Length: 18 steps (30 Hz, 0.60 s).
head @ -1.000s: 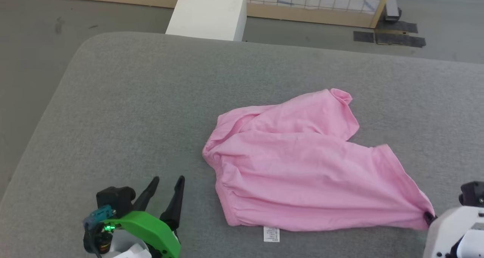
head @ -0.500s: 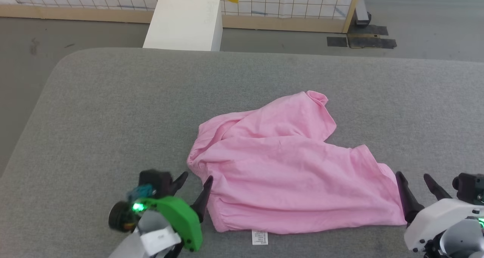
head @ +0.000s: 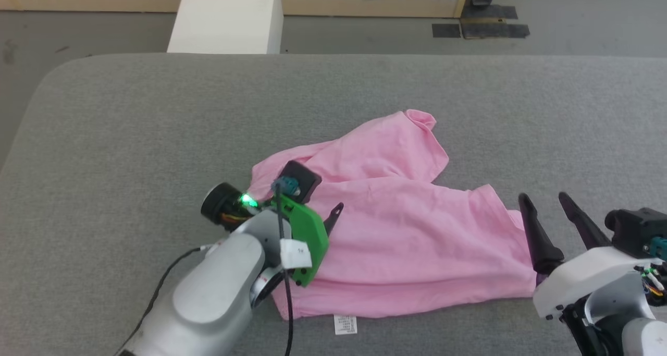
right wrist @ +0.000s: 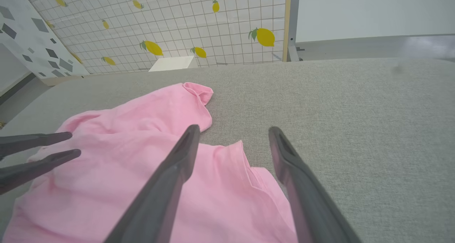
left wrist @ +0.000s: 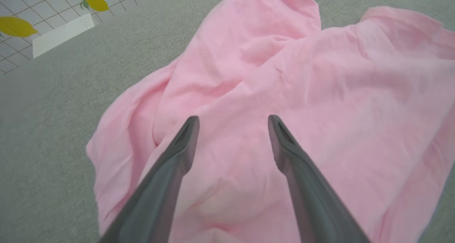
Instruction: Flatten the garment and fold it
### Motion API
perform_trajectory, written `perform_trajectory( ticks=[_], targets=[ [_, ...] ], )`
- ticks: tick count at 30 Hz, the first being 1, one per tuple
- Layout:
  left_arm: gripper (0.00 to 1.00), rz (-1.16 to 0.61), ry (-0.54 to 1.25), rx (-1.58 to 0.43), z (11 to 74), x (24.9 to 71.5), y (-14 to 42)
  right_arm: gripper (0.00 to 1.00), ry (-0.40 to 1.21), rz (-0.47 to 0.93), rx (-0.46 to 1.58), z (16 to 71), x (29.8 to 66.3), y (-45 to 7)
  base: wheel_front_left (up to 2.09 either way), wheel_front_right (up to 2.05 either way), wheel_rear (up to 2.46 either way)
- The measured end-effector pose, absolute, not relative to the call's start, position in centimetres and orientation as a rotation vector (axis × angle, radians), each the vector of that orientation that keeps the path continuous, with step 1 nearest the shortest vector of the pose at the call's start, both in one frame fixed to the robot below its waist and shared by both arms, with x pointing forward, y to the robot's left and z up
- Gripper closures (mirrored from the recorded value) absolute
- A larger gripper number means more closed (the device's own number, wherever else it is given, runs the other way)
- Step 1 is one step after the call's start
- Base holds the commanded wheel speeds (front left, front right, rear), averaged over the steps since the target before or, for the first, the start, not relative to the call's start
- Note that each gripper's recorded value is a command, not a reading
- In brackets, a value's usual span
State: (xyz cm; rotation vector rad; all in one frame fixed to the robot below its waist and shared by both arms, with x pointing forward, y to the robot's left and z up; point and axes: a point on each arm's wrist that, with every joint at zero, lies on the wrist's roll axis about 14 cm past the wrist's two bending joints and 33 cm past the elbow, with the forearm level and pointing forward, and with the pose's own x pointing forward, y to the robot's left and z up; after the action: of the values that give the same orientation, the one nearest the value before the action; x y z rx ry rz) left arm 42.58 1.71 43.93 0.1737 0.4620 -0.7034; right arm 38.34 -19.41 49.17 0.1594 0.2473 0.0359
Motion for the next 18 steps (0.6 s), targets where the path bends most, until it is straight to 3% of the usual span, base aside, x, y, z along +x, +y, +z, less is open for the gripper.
perform_trajectory(
  ticks=[10, 11, 13, 18],
  targets=[
    [0.00, -0.823, 0.528, 0.307, 41.8, 44.4, -1.5, 0.00, 0.125, 0.050, 0.117, 51.3, 39.9, -18.9, 0.00, 0.00, 0.00],
    [0.18, -0.831, 0.543, 0.313, 41.3, 44.4, -1.6, 0.00, 0.121, 0.050, 0.116, 51.3, 40.0, -18.9, 0.00, 0.00, 0.00],
    [1.00, -0.844, 0.585, 0.313, 40.3, 44.2, -1.9, 0.00, 0.120, 0.047, 0.116, 51.1, 40.1, -19.0, 0.00, 0.00, 0.00],
    [1.00, -0.884, 0.603, 0.313, 39.7, 44.4, -2.9, 0.00, 0.131, 0.042, 0.116, 50.4, 40.3, -19.1, 0.00, 0.00, 0.00]
  ],
)
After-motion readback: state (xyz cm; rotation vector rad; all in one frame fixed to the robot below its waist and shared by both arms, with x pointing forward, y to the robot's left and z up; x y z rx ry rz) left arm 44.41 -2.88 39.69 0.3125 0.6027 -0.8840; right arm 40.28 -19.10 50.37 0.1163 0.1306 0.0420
